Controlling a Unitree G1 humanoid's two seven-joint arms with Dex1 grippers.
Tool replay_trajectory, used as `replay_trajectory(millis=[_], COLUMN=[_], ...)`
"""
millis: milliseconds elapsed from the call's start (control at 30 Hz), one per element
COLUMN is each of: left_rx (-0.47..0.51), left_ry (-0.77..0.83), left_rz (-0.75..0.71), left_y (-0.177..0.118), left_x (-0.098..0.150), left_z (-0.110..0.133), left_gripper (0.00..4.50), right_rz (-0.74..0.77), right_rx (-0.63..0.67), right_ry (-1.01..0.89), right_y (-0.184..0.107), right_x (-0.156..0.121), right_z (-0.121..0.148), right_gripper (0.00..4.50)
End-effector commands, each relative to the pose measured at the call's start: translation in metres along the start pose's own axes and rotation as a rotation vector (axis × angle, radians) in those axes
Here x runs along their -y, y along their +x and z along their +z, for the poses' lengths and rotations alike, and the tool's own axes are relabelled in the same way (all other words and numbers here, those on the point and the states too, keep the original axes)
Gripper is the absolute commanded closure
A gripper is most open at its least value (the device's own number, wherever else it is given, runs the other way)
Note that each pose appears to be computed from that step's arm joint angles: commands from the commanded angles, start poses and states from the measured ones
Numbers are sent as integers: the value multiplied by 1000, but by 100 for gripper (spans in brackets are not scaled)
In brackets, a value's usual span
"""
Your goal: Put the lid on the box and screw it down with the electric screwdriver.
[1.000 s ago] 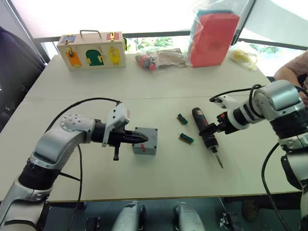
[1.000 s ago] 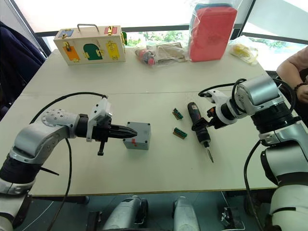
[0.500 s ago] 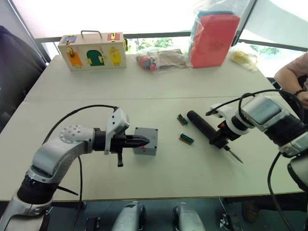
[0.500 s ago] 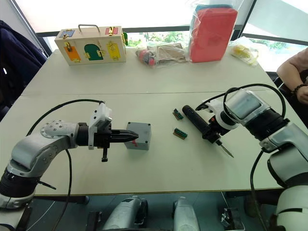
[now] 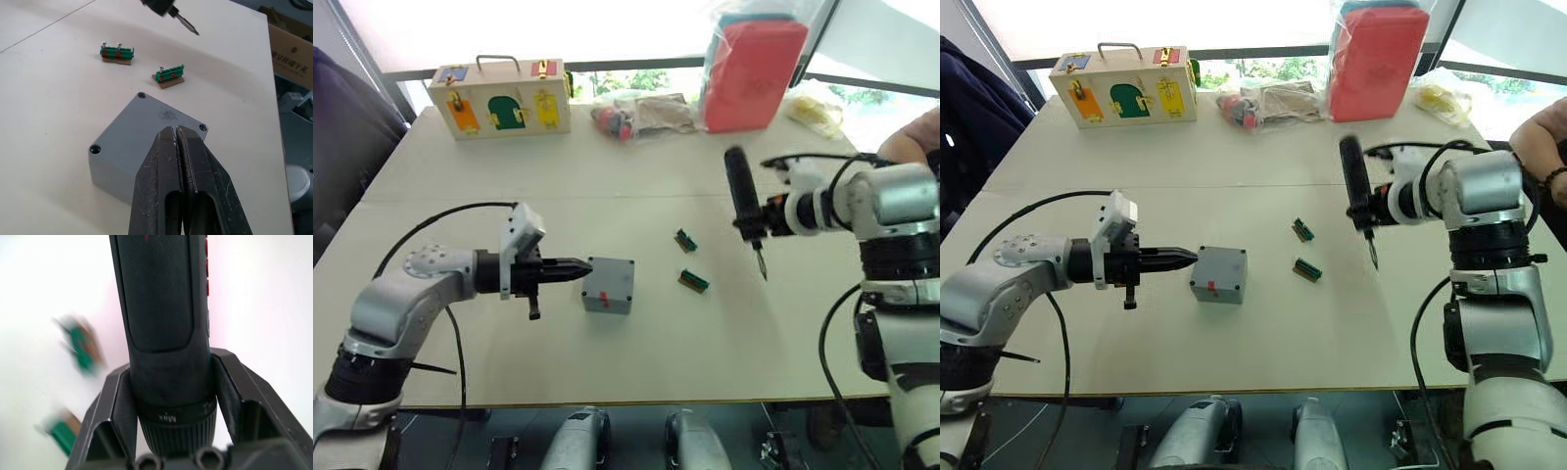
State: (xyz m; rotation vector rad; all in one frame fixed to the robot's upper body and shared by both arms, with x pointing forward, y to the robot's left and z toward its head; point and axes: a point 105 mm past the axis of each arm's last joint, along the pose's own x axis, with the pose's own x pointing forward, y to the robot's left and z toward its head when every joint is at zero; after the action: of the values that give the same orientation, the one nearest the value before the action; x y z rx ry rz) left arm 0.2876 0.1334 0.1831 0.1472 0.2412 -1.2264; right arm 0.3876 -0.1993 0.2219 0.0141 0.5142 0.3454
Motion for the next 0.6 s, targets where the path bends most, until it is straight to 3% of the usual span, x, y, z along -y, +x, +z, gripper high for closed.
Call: replay_trajectory(millis=[33,133,300,467,600], left_rx=[-10,-13,-26,-28,-39], left_ry=[30,27,39,59,51], left_rz=[-16,-14,3,32,20], left_y=[-6,-6,2,10,15], left_x=[-5,-10,-13,-11,0], left_z=[13,15,10,4,-5], left_gripper=[450,450,450,450,450], right_rz=[180,358,266,468,544], right_rx=[582,789,971,950,891], right_ry=[-85,-9,-74,-73,-153], right_y=[-47,-67,-59,-51,-48], right_x=[-45,-75,-87,-129,-150], right_z=[69,79,74,54,29], right_gripper=[271,271,271,271,271])
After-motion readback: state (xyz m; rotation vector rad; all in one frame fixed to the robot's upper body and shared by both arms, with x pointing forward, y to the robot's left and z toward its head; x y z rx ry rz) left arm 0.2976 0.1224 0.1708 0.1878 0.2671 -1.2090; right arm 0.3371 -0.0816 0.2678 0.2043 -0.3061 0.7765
